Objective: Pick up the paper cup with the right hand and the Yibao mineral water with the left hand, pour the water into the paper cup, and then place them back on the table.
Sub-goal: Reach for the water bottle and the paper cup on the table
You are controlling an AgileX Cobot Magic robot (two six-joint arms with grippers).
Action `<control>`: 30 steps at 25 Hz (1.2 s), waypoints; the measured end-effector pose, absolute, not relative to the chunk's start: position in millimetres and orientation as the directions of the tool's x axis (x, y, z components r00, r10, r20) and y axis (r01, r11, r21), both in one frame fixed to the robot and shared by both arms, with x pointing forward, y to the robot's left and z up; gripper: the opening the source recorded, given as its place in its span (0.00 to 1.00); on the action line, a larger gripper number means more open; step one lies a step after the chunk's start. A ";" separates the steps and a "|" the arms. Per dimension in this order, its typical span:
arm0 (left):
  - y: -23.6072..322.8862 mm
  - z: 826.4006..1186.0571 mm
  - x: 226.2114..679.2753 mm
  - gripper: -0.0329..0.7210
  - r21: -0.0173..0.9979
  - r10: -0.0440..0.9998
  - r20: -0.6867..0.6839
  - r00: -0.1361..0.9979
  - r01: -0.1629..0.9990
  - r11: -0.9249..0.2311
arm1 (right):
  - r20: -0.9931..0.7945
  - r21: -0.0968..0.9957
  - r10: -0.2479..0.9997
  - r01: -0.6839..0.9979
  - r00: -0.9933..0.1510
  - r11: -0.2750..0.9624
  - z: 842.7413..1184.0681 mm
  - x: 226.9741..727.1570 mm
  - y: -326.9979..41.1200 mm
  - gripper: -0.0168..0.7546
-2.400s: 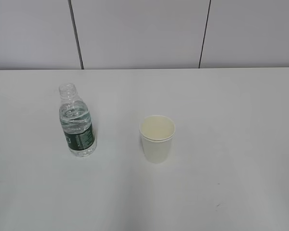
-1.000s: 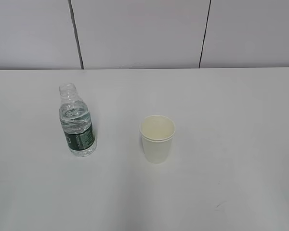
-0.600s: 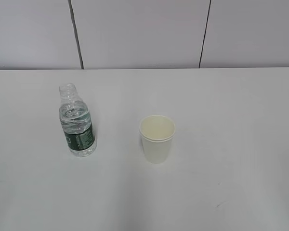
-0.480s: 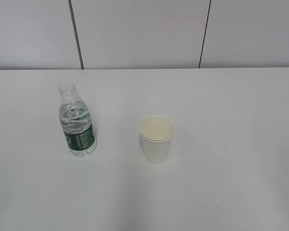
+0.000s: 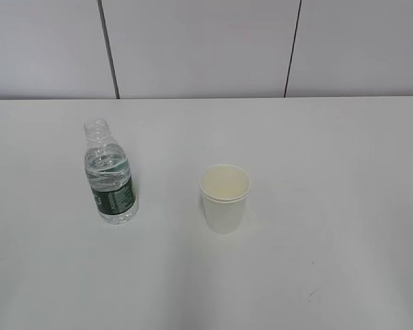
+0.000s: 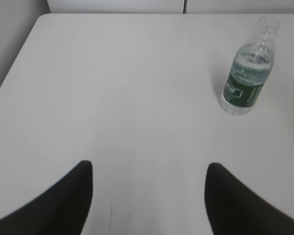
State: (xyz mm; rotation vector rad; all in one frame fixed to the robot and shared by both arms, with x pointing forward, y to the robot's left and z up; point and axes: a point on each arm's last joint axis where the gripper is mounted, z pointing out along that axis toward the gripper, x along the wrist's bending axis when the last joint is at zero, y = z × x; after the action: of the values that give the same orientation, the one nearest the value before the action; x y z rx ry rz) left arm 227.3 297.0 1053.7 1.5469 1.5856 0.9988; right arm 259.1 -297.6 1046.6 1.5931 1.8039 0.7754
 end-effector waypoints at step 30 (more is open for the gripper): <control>309.6 1039.6 327.0 0.64 0.995 0.996 -0.002 -0.093 0.104 0.012 | -0.099 0.965 0.989 0.232 -0.110 0.122 999.3 353.1 -288.8 0.79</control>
State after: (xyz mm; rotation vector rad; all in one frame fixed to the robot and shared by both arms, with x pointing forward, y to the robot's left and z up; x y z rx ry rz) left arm 327.0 309.6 1039.6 1.2353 1.3588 1.2213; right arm 353.1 -288.8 999.3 1.2497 1.5091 1.0722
